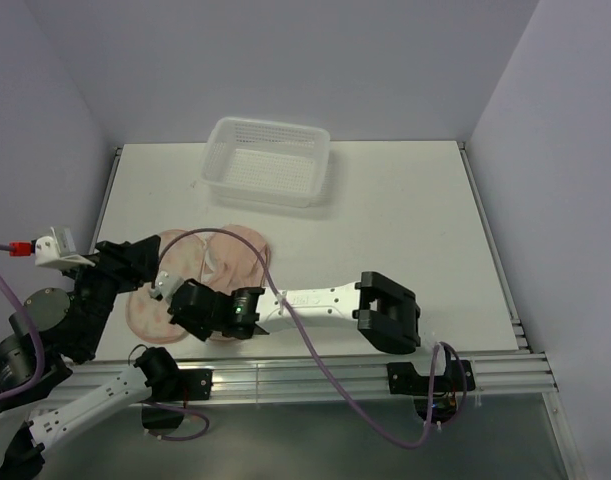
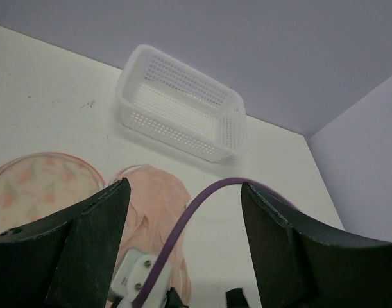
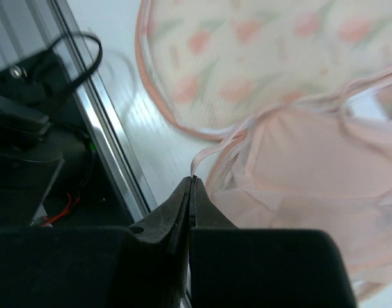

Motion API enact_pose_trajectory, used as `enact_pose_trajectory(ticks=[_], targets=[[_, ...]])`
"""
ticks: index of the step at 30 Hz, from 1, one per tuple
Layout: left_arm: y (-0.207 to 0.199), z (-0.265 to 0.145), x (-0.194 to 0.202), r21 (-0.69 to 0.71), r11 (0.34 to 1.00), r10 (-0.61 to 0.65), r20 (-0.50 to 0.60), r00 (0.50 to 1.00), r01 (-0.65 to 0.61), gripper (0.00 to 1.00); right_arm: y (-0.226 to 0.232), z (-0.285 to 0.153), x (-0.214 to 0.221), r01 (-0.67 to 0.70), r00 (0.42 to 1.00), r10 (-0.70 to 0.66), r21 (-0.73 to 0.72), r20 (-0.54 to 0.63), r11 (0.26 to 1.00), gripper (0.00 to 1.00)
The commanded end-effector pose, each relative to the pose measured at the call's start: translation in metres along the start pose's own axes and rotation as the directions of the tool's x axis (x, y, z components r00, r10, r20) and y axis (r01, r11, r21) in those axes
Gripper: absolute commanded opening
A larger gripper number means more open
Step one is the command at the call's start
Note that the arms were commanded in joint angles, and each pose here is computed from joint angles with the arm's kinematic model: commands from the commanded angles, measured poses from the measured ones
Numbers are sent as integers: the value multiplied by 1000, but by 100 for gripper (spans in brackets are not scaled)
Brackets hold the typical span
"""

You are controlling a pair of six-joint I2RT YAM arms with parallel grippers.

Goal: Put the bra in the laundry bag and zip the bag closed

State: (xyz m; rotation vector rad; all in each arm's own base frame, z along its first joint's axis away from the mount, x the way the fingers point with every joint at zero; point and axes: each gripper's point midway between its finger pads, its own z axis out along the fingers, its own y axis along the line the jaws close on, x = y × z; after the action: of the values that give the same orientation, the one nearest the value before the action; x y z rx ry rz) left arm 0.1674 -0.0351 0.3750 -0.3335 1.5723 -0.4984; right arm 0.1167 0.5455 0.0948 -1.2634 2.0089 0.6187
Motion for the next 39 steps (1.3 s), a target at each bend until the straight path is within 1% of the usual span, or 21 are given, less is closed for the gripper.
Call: enact_pose_trajectory(ticks=[1, 3, 7, 15, 17, 21, 25, 29, 32, 33, 34, 36, 37, 39], targets=[[-8, 2, -1, 26, 999, -38, 11, 999, 38, 77, -22, -24, -50, -14, 992, 8, 46, 127, 999, 0], [-8, 4, 3, 23, 999, -44, 5, 999, 44, 76, -35, -23, -51, -27, 991, 18, 66, 130, 997, 0], [-4, 8, 15, -3, 998, -61, -9, 998, 61, 72, -57, -20, -53, -59, 988, 44, 102, 147, 993, 0], [4, 23, 49, -85, 989, -125, -42, 991, 121, 65, -96, -6, -62, -129, 969, 88, 167, 232, 978, 0], [5, 26, 55, -100, 987, -132, -47, 990, 127, 62, -100, -1, -60, -134, 968, 93, 167, 235, 977, 0], [5, 33, 67, -128, 984, -129, -58, 990, 121, 60, -111, 9, -40, -161, 969, 112, 214, 222, 964, 0], [11, 43, 80, -188, 976, -119, -57, 991, 106, 58, -122, 10, -37, -223, 951, 157, 242, 266, 944, 0], [16, 49, 89, -238, 966, -120, -49, 992, 105, 57, -141, 6, -35, -284, 933, 185, 313, 308, 906, 3], [16, 54, 94, -258, 961, -114, -48, 992, 98, 57, -146, 2, -38, -323, 919, 218, 311, 330, 894, 12], [18, 55, 94, -269, 958, -112, -46, 993, 95, 57, -146, 1, -40, -336, 913, 230, 304, 337, 891, 18], [17, 56, 94, -279, 955, -115, -45, 992, 98, 57, -147, 0, -42, -343, 910, 234, 303, 342, 889, 21], [21, 58, 95, -309, 948, -98, -42, 994, 80, 57, -146, -4, -46, -361, 901, 250, 292, 355, 886, 32], [23, 60, 95, -319, 945, -89, -40, 995, 72, 57, -146, -6, -43, -367, 899, 258, 288, 354, 884, 40], [23, 64, 95, -328, 942, -83, -34, 996, 67, 57, -141, -12, -47, -388, 886, 287, 245, 363, 889, 50]])
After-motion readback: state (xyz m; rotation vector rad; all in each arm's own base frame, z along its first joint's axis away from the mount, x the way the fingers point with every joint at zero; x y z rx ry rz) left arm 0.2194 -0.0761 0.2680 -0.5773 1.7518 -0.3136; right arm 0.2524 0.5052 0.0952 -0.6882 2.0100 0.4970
